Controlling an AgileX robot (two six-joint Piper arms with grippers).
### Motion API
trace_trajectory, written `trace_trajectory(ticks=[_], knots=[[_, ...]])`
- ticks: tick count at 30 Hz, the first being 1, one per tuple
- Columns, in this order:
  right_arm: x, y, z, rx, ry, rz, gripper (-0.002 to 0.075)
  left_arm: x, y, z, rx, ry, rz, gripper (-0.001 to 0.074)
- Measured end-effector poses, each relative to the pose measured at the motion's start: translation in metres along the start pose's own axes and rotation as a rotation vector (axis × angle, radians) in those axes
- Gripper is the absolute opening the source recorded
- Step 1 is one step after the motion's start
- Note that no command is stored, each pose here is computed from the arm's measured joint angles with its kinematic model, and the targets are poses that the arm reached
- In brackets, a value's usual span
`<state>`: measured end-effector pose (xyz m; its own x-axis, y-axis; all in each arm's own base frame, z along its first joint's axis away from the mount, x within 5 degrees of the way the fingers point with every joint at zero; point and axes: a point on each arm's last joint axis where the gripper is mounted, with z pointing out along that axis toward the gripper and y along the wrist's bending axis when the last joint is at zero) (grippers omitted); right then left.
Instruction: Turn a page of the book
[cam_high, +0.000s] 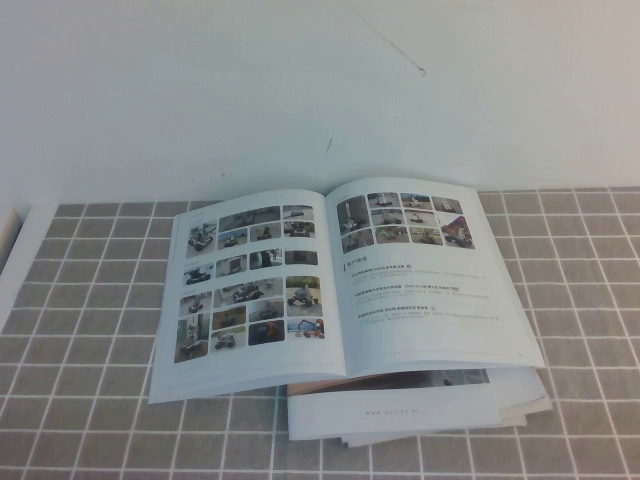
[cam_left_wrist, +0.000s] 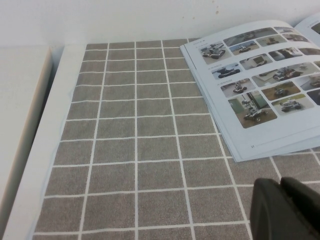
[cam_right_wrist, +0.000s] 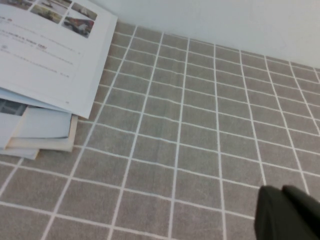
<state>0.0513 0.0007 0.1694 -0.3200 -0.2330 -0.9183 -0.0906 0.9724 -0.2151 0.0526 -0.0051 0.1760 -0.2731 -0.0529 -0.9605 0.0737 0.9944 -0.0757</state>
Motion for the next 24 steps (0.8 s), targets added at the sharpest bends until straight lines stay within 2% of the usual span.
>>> trace_trajectory(ticks=[17,24], knots=[[-0.0001,-0.0003,0.0000,0.007,0.000,0.026,-0.0002,0.0001,0.0000,0.0000,0.000,0.001,0.004,-0.0004],[0.0012,-0.0052,-0.0003,0.100,0.020,0.072,-0.0002,0.0003,0.0000,0.0000,0.000,0.004,0.007,-0.0004]])
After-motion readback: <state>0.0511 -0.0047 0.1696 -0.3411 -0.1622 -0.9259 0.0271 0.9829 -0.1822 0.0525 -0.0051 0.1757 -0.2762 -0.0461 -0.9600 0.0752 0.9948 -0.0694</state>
